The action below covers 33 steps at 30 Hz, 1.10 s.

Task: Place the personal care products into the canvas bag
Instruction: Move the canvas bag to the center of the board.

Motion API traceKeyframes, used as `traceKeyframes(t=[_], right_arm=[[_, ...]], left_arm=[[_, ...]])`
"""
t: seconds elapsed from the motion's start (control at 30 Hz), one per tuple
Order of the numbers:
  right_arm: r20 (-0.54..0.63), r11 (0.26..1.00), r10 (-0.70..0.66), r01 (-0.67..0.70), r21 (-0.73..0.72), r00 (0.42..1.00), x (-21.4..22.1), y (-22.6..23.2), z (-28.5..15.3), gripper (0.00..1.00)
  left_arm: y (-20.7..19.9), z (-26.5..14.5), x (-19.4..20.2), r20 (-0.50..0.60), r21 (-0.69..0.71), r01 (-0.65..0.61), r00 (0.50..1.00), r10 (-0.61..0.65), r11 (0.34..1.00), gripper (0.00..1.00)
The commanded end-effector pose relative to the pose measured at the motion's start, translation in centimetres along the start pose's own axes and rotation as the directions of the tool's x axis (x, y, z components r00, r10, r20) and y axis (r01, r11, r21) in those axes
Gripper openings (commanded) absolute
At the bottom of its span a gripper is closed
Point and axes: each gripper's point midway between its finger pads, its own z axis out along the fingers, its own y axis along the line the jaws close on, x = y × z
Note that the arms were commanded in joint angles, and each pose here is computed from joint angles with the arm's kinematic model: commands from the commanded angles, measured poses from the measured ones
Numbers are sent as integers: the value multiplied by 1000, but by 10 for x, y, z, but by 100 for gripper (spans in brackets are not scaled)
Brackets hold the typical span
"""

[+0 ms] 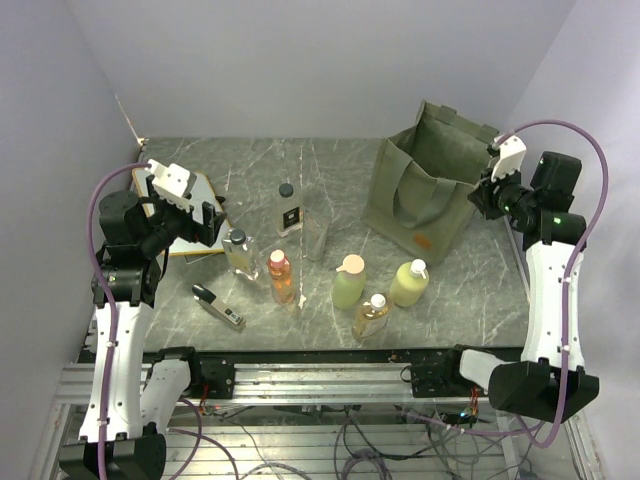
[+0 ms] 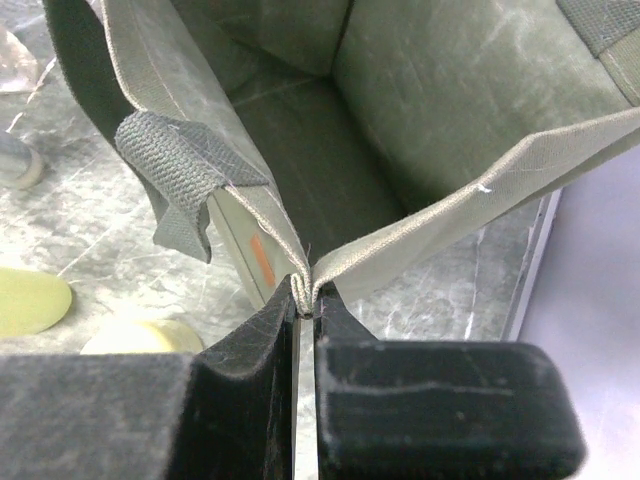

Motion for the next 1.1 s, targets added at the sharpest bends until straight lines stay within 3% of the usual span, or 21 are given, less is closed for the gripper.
traceKeyframes(t=[0.0, 1.07], right_arm=[[19, 999, 43, -44, 11, 999, -2, 7, -11, 0], [112, 994, 111, -108, -33, 988, -12, 49, -57, 0]], left_arm=[[-5, -7, -11, 27, 32, -52, 998, 51, 998, 99], [-18, -13, -6, 3, 103, -95, 995, 95, 990, 99]])
